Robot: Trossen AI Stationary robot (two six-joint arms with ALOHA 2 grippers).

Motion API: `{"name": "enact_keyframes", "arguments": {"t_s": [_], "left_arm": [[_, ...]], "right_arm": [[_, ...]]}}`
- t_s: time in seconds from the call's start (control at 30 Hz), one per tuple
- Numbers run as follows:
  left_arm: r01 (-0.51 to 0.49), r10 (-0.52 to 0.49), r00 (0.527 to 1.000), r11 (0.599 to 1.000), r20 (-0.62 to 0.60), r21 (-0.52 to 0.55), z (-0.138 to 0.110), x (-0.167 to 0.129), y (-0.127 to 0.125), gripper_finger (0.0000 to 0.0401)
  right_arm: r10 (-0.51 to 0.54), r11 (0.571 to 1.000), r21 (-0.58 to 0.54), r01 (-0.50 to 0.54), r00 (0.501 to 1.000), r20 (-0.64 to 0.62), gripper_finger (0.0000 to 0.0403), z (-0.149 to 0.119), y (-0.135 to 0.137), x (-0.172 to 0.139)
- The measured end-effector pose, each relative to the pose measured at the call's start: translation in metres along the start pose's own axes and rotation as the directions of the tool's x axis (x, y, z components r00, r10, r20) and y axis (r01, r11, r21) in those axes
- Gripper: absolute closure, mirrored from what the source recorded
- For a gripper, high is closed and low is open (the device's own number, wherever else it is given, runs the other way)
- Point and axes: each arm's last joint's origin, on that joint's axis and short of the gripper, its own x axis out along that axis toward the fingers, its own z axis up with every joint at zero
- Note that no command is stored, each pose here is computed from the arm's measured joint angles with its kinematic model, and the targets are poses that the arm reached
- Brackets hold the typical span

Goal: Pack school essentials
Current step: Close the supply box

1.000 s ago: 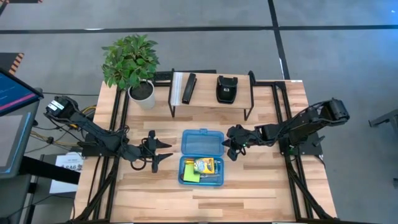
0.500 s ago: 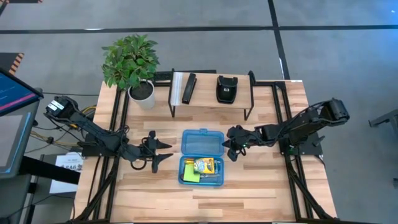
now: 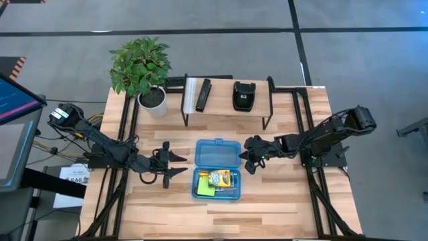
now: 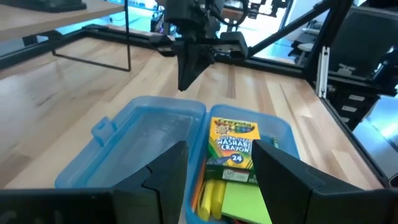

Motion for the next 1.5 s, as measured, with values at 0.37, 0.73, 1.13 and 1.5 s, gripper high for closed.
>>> {"name": "enact_keyframes", "arguments": {"t_s": [0.37,0.73,1.13,1.5], "left_arm": [[0.001,-0.001,1.000,1.000,0.002,-0.014,0.000,0.000,0.000,0.0232],[-0.134,0.133,0.984,0.991,-0.116,0.003,-0.011,0.005,0.018,0.0232],[-0.196,0.186,0.956,0.980,-0.227,-0.023,-0.021,0.019,0.041,0.0232],[-0.231,0.212,0.925,0.973,-0.317,-0.023,-0.040,0.035,0.053,0.0232]], "right_arm": [[-0.009,1.000,0.004,0.009,1.000,-0.025,0.0394,-0.003,0.000,-0.002],[-0.063,0.998,0.015,0.064,0.996,-0.067,0.0394,-0.004,-0.009,-0.002],[-0.117,0.992,0.030,0.121,0.986,-0.119,0.0394,-0.007,-0.018,-0.002],[-0.160,0.985,0.036,0.168,0.974,-0.157,0.0394,-0.010,-0.024,-0.002]]}}
